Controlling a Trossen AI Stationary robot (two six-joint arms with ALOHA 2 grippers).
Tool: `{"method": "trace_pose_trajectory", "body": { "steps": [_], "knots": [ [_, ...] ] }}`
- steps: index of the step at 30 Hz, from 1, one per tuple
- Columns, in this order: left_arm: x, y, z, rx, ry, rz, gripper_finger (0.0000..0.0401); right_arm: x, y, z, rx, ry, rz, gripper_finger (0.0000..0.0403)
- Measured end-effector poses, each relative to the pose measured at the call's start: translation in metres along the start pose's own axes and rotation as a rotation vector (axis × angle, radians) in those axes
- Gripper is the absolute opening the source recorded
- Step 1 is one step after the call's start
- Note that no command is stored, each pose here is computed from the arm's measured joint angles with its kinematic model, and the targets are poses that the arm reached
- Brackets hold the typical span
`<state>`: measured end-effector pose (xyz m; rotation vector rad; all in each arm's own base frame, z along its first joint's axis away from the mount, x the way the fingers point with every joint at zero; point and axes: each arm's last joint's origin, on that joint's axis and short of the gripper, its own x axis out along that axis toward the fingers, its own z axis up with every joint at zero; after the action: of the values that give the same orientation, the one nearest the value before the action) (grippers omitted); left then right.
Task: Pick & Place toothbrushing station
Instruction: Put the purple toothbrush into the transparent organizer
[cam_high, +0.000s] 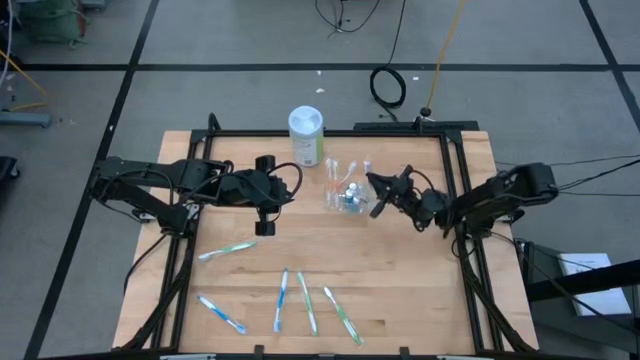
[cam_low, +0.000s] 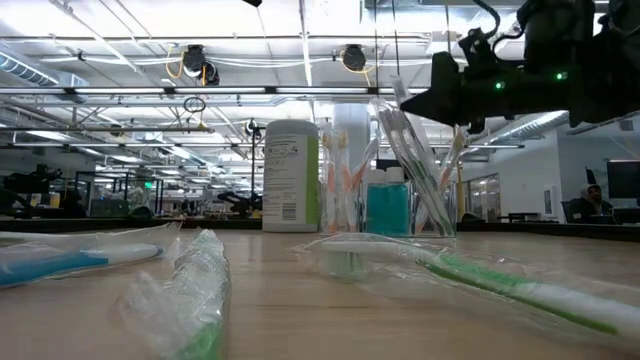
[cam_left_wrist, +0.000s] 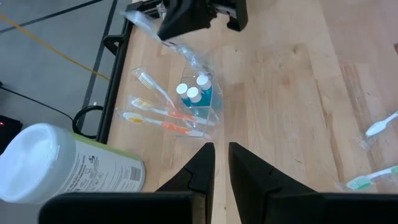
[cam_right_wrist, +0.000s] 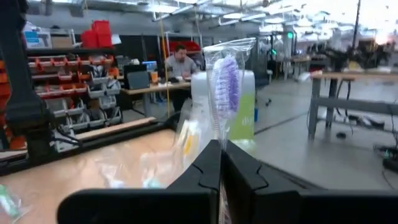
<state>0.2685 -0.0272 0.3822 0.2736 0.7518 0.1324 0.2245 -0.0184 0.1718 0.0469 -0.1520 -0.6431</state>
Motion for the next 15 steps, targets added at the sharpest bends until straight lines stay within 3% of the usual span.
{"method": "trace_pose_trajectory", "body": {
  "steps": [4,9,15],
  "knots": [
    [0.0,0.0,0.0,0.0,0.0,0.0,0.0051,-0.006,0.004,-0.011,0.024,0.07,-0.062,0.0],
    [0.0,0.0,0.0,-0.01,0.001,0.0,0.0051,-0.02,0.016,-0.015,-0.06,0.105,-0.163,0.0],
    [0.0,0.0,0.0,-0.013,0.001,0.0,0.0051,-0.033,0.026,-0.02,-0.074,0.138,-0.215,0.0]
  ]
}}
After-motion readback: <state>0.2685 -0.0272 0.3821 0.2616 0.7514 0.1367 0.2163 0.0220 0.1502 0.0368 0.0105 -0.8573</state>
